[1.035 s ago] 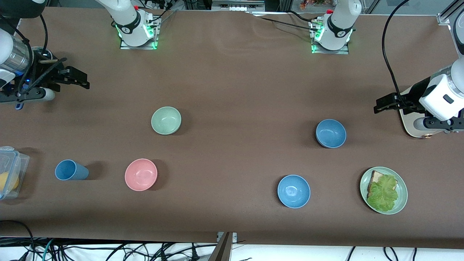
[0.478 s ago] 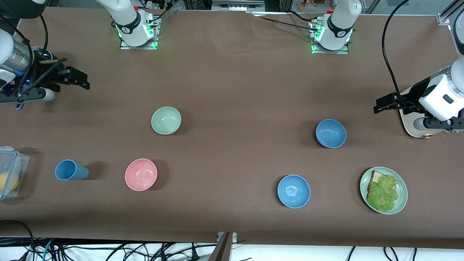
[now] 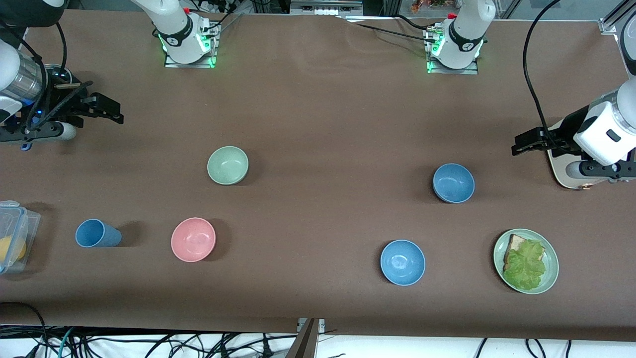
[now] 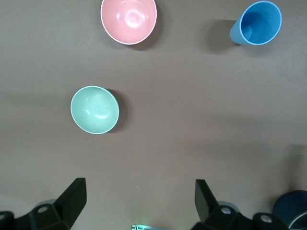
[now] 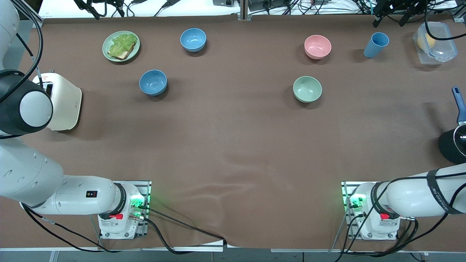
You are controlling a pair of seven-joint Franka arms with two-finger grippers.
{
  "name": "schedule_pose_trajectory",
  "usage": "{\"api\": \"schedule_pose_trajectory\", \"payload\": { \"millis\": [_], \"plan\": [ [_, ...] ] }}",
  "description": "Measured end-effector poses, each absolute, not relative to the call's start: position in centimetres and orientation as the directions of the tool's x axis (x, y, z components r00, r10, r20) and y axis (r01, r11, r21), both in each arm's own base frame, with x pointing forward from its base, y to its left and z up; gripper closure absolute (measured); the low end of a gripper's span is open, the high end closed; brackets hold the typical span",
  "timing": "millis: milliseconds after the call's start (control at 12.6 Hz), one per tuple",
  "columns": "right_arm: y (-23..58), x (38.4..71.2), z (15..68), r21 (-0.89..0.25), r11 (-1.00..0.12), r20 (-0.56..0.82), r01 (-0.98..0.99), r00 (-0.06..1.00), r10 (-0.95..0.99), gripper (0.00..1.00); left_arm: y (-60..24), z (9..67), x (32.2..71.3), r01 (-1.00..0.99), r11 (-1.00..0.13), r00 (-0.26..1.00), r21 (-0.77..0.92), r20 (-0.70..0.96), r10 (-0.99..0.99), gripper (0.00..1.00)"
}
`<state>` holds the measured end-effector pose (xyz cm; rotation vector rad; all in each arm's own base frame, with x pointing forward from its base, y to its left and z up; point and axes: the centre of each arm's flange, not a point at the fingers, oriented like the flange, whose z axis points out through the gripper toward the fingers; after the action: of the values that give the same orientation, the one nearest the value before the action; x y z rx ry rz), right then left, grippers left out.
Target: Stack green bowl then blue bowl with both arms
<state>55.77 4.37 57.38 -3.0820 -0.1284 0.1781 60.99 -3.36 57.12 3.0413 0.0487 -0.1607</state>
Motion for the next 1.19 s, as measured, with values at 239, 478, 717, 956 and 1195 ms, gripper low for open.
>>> {"api": "schedule_pose_trajectory", "payload": {
  "millis": [239,478,717,956,1195],
  "plan": [
    [4.4,55.8,57.2,-0.056,-0.995,-0.113,0.080,0.990,0.086,0.00,-3.4,57.1,61.0,0.037,-0.995,0.994,0.094,-0.107,0.027,0.00],
    [4.5,56.2,56.6,-0.055,-0.995,-0.117,0.080,0.989,0.086,0.00,-3.4,57.1,61.0,0.037,-0.995,0.994,0.094,-0.107,0.027,0.00],
    [4.4,56.4,56.2,-0.054,-0.995,-0.122,0.078,0.989,0.084,0.00,-3.4,57.1,61.0,0.037,-0.995,0.994,0.094,-0.107,0.027,0.00],
    [4.3,56.4,56.2,-0.054,-0.996,-0.121,0.077,0.989,0.083,0.00,-3.4,57.1,61.0,0.036,-0.995,0.994,0.094,-0.107,0.026,0.00],
    [4.3,56.4,56.2,-0.054,-0.996,-0.121,0.077,0.989,0.083,0.00,-3.4,57.1,61.0,0.036,-0.995,0.994,0.094,-0.107,0.026,0.00]
  ]
}}
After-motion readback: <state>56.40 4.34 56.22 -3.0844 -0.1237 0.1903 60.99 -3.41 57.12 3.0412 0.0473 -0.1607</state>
